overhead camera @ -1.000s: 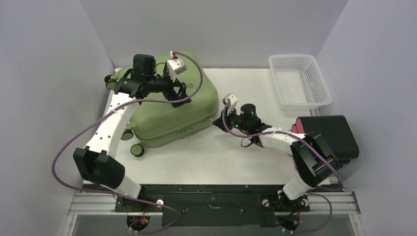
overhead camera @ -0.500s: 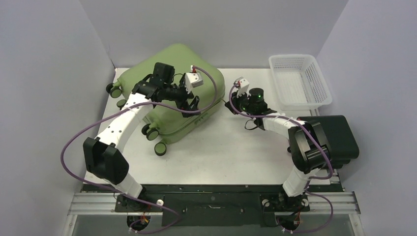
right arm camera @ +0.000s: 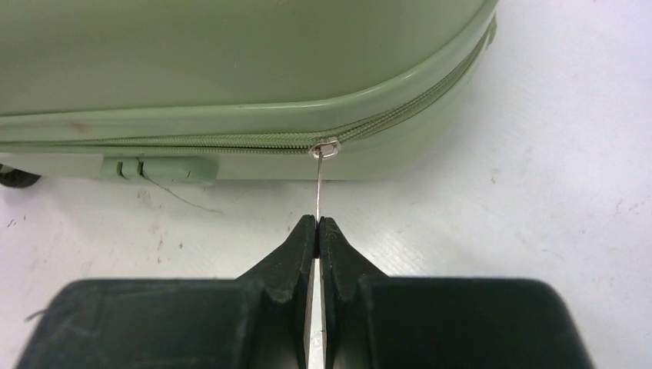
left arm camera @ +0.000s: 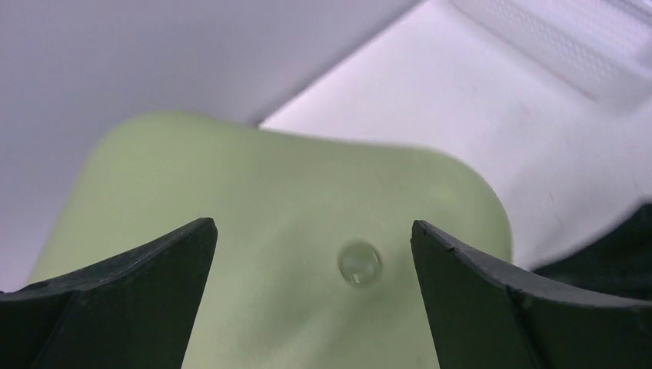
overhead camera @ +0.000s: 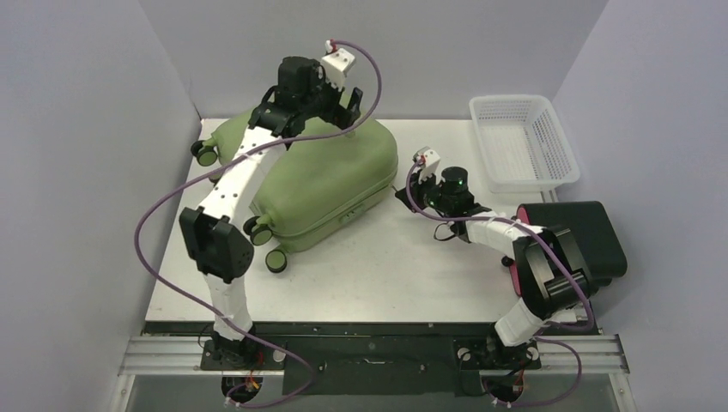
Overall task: Open, take out, and arrange the luggage
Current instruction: Unzip the luggage at the center of the board.
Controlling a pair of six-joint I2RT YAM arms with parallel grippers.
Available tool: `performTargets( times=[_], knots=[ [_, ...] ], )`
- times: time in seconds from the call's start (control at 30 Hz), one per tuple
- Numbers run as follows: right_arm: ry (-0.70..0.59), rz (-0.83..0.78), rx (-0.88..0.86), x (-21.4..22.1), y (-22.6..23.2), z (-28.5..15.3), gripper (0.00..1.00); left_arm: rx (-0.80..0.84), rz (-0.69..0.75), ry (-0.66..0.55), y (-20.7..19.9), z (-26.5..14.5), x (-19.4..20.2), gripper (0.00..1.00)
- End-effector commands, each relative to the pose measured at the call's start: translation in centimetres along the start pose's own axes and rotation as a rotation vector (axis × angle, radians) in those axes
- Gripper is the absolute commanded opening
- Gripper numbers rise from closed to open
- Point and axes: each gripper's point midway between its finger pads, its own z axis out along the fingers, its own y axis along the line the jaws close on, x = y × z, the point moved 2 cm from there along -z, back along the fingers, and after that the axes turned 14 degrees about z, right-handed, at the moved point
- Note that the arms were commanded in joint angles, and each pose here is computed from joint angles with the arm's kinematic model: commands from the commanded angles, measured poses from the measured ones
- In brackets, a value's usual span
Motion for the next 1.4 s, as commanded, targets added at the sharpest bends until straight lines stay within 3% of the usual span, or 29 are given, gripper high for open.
performTargets(
  times=[0.0,0.17,0.3,0.4,0.5,0.7,0.87,1.13,1.3,1.37],
  knots=[
    [0.052,-0.024,-0.08,1.7,2.5,-0.9,0.0,-0.201,-0.041,-0.1,2.3,5.4,-3.6,0.96],
    [0.092,-0.02,-0.126,3.8,4.4,-1.1,0.0,-0.218,0.1,-0.07,0.3,11.3,-2.5,0.96],
    [0.102,-0.015,-0.162,4.6,5.5,-1.6,0.0,-0.333,0.329,0.056,-0.9,15.3,0.8,0.96],
    [0.09,-0.01,-0.166,4.4,5.1,-1.9,0.0,-0.369,0.431,0.15,-1.0,15.9,2.7,0.96],
    [0.066,-0.004,-0.133,3.7,3.5,-2.0,0.0,-0.291,0.427,0.211,-1.4,15.8,4.6,0.98],
    [-0.011,0.047,0.022,1.8,-1.5,-1.2,0.0,-0.131,0.373,0.326,-2.7,13.6,7.7,0.55],
    [-0.074,0.131,0.098,0.4,-4.5,0.0,0.0,0.001,0.333,0.458,-4.0,11.5,12.0,0.41],
    [-0.162,0.247,0.115,-2.3,-7.0,3.0,0.0,0.224,0.202,0.581,-5.4,8.3,17.6,0.32],
    [-0.211,0.239,0.122,-3.4,-7.0,2.4,0.0,0.217,0.209,0.529,-5.3,7.8,16.8,0.33],
    [-0.207,0.233,0.108,-3.1,-6.6,2.1,0.0,0.155,0.181,0.499,-4.0,8.1,15.5,0.42]
  ],
)
